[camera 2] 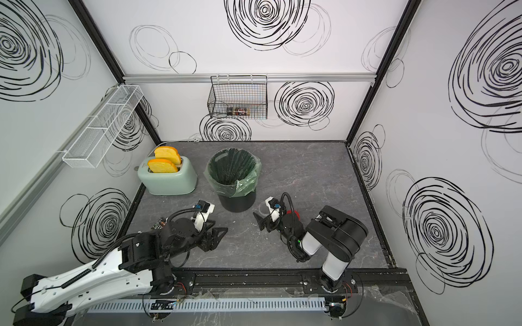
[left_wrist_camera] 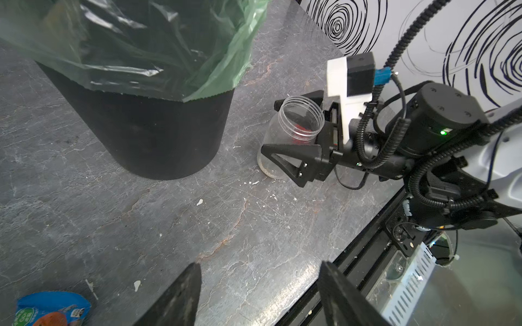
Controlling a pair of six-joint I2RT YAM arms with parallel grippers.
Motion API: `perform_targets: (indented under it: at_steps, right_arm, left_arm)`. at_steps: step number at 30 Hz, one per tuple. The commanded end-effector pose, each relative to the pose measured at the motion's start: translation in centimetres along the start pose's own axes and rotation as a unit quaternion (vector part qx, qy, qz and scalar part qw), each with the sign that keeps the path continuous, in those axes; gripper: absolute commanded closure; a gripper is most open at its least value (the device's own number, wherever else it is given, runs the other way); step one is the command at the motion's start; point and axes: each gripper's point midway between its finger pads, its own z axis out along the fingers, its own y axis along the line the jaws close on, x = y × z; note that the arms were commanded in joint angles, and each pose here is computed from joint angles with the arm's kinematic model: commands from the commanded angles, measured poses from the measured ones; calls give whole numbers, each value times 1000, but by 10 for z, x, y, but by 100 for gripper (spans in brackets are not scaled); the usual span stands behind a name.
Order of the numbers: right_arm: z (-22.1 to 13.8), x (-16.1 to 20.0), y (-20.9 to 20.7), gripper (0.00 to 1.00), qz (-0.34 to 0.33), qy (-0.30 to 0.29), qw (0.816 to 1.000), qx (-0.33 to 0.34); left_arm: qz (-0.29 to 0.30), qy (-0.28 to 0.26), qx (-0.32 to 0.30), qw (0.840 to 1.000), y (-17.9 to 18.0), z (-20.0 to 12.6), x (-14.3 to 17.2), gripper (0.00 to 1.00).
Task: Empty expired oatmeal from jars
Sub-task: Place the jar at the center of the board.
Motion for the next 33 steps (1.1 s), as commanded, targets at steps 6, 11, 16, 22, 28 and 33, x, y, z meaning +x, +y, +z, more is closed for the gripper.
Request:
perform_targets:
  at_steps: [6, 11, 16, 22, 28, 33]
  right_arm:
    - [-7, -1, 2, 2, -11, 8, 1000, 0]
    - [-18, -5, 3, 2, -10, 9, 1000, -1]
    - [-28, -13, 5, 2, -7, 2, 1000, -4]
    - [-42, -35, 10, 2, -6, -18, 1000, -15]
    - [-63, -79, 8, 2, -13, -53, 998, -6]
    - [-80, -137, -29, 2, -30, -90, 992, 80]
  left_arm:
    - [-10, -16, 6, 1000, -5, -1, -9, 29]
    - [-11, -19, 6, 1000, -6, -2, -12, 28]
    - [-13, -20, 5, 1000, -6, -3, -14, 28]
    - [-9, -34, 0, 999, -5, -7, -22, 27]
    - [-9, -76, -30, 997, 9, -18, -50, 4]
    - [-28, -127, -73, 989, 45, -26, -83, 4]
